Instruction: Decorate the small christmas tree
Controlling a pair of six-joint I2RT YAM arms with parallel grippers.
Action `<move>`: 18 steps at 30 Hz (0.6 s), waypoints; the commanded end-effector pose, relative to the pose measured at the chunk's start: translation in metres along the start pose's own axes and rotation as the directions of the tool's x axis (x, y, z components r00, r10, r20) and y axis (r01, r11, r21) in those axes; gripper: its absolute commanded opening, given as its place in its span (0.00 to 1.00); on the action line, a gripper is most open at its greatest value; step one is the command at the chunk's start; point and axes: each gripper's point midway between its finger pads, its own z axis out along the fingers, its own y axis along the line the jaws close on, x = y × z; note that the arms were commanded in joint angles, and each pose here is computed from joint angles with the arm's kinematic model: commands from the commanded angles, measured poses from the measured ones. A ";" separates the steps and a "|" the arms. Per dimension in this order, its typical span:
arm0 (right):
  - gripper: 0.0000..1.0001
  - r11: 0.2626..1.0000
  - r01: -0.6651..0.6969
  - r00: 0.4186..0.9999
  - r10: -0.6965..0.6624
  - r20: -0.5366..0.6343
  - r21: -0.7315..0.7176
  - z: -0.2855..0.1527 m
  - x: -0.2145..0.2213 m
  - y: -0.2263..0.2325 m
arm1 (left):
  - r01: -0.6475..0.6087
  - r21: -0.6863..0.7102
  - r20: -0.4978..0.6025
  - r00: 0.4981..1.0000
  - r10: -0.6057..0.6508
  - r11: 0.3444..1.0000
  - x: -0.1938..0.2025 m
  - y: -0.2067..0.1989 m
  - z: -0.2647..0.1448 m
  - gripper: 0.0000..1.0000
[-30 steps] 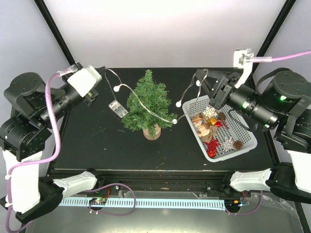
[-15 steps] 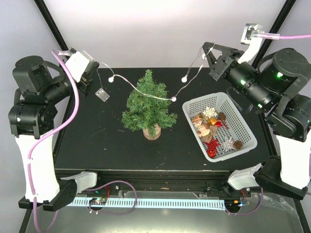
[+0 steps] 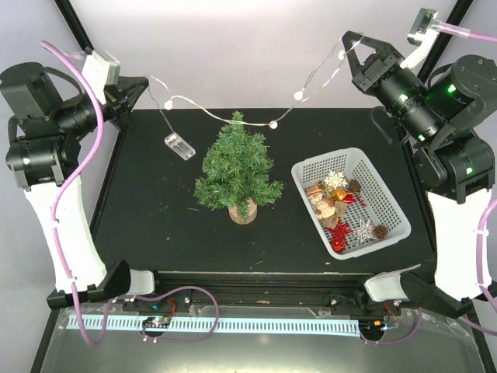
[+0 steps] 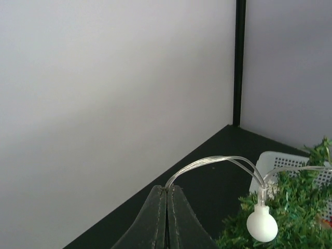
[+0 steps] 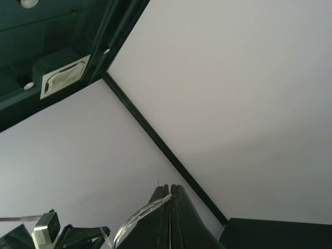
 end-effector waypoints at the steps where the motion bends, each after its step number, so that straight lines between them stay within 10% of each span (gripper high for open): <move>1: 0.01 0.992 -0.055 0.997 0.061 0.045 -0.111 -0.006 -0.023 0.010 | 0.026 0.099 0.109 0.993 -0.037 0.995 -0.033 -0.001 -0.004 0.02; 18: 0.01 0.977 -0.107 0.994 0.111 -0.011 0.186 0.018 0.005 -0.123 | 0.162 0.118 0.061 0.984 -0.170 0.980 -0.011 0.046 0.018 0.06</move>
